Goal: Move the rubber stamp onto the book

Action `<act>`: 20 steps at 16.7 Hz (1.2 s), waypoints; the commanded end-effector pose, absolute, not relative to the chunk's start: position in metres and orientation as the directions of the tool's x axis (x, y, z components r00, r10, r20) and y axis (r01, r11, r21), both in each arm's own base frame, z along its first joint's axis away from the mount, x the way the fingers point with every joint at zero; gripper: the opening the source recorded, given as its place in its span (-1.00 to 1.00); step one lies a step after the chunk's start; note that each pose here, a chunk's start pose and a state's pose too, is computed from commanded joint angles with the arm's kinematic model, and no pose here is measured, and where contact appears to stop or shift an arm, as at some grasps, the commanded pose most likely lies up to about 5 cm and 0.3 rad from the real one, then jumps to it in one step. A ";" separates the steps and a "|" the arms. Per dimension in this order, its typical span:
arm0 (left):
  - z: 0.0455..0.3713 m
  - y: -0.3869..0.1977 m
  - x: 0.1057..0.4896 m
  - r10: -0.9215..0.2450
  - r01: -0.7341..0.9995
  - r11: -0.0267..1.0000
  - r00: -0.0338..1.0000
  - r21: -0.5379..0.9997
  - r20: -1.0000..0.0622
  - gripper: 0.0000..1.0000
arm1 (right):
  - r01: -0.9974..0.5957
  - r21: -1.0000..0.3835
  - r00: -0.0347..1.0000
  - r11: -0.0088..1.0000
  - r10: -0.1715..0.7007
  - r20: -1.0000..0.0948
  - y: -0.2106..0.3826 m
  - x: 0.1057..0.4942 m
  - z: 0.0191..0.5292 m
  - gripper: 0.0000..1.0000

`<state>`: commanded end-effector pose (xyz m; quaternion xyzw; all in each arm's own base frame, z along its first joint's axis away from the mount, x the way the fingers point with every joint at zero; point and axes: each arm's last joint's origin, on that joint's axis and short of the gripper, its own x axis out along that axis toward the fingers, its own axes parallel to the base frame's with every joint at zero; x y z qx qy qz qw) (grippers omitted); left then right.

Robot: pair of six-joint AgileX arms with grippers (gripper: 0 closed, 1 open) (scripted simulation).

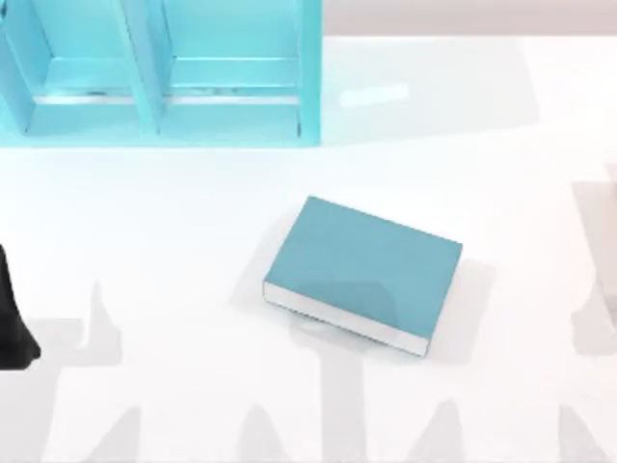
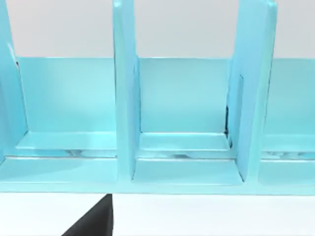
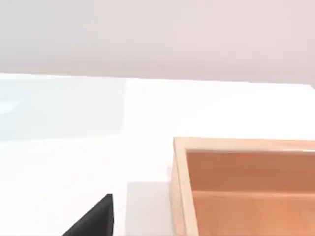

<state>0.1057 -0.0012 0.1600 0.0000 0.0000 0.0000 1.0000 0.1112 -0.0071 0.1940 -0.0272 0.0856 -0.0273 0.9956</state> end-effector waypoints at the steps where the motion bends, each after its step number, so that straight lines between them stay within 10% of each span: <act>1: 0.160 -0.001 0.106 0.000 0.000 1.000 1.000 0.000 0.000 1.00 | 0.061 -0.076 0.972 0.995 -0.076 -0.220 -0.009 0.115 0.205 1.00; 11: 0.160 -0.001 0.106 0.000 0.000 1.000 1.000 0.000 0.000 1.00 | 0.056 -0.163 0.549 0.985 -0.166 -0.819 -0.062 0.229 0.280 1.00; 20: 0.160 -0.001 0.106 0.000 0.000 1.000 1.000 0.000 0.000 1.00 | 0.011 -0.033 0.073 0.999 -0.034 -0.997 -0.135 0.325 0.243 1.00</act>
